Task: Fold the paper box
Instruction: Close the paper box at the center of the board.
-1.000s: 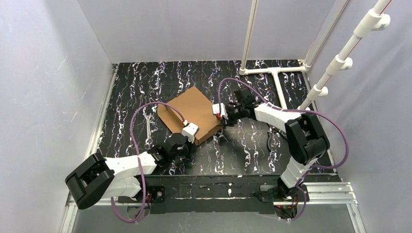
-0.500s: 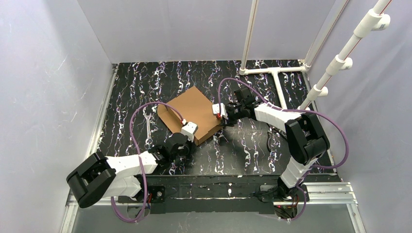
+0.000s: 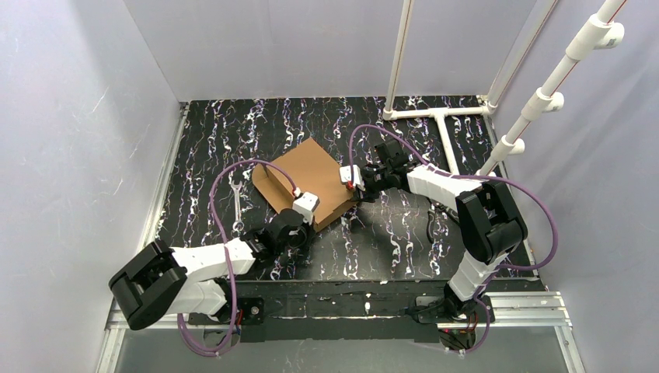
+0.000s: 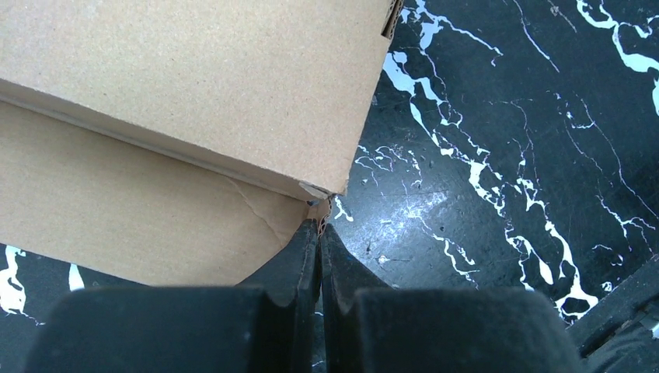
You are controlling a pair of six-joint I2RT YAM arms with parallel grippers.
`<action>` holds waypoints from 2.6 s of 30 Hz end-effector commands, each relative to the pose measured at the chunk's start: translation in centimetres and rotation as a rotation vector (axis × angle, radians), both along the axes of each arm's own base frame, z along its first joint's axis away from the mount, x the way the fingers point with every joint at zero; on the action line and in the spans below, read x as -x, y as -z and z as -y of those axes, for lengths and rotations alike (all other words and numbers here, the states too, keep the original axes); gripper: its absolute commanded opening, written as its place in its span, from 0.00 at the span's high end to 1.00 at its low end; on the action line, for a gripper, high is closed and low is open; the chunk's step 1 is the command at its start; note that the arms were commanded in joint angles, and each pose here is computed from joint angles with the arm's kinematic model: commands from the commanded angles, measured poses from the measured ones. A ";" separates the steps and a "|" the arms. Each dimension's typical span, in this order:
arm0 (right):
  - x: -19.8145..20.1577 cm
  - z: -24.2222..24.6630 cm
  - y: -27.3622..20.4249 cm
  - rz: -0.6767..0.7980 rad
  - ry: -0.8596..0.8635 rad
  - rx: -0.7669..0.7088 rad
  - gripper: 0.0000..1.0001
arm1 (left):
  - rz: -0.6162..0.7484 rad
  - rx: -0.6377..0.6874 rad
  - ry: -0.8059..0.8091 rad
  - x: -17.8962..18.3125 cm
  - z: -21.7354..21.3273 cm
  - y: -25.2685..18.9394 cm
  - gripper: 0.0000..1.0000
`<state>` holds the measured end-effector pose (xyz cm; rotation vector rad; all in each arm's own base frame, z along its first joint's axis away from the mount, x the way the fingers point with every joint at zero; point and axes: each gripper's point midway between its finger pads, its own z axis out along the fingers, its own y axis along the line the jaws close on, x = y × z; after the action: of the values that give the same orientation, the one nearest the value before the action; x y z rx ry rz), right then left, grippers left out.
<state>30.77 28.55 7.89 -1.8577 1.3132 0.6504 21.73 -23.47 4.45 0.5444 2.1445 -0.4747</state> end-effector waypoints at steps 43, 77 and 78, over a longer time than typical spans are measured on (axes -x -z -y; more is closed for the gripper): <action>4.6 2.2 5.3 -0.218 0.001 0.169 0.54 | -0.055 0.090 0.151 -1.1 3.1 -3.9 1.00; 4.8 1.9 5.3 -0.218 -0.009 0.174 0.54 | 0.031 0.101 0.164 -2.7 4.7 -6.4 1.00; 4.8 2.0 5.3 -0.218 -0.009 0.174 0.54 | 0.029 0.107 0.162 -2.5 4.7 -6.4 1.00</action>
<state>31.17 28.47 7.83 -1.8790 1.3014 0.6062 22.43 -24.17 5.04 0.7042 2.2541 -0.4839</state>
